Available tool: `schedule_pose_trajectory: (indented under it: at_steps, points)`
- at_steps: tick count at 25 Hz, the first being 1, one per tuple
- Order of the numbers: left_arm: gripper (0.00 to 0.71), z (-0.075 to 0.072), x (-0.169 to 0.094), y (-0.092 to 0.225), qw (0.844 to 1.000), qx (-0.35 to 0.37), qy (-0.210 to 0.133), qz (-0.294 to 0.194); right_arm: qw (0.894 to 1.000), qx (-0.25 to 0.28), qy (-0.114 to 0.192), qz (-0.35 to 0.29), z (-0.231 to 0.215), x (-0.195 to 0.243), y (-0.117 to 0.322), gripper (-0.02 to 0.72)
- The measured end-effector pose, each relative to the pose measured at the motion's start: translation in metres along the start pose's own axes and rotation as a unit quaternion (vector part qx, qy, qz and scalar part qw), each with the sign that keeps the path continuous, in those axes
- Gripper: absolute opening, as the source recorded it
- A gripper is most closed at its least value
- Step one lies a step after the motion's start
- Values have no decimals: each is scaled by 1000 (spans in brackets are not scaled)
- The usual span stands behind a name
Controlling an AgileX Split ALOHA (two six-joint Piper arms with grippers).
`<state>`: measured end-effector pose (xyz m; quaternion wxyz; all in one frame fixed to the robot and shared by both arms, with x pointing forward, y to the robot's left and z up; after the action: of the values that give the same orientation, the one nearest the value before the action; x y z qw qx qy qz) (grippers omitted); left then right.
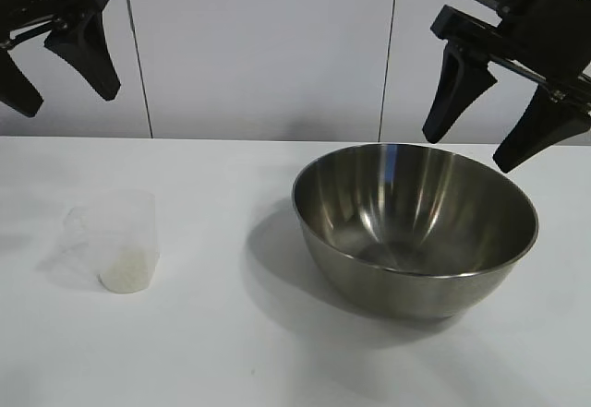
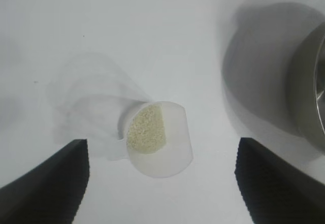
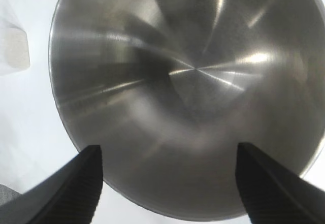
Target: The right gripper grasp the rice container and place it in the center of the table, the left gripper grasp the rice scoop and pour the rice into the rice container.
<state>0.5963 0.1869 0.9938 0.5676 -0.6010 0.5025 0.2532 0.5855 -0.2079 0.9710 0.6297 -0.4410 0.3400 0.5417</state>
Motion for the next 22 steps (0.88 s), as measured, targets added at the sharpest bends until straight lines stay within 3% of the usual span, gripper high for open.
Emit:
schedule_pose_trajectory:
  at_steps: [9,13,22]
  points:
    - [572,0,0,-1,1000,0,0,-2,999,-38,9,21,-2,-2,5,506]
    - [572,0,0,-1,1000,0,0,-2,996,-66,50,37,-9,-16,3,506]
    - [572,0,0,-1,1000,0,0,-2,987,-64,144,34,-33,-35,-5,506]
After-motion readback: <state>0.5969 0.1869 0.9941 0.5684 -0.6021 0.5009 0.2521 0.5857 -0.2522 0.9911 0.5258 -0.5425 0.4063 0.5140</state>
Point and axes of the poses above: a point on each arm's last joint axis where the gripper is mounted, x pointing out along that axis toward the gripper, z along the wrist's bending axis when the last joint is at zero, y = z × x, the point moved 6 cm from there along x, pointing out along that axis toward the gripper, and after that the axes turned 3 degrees about x, right-handed, at the moved point
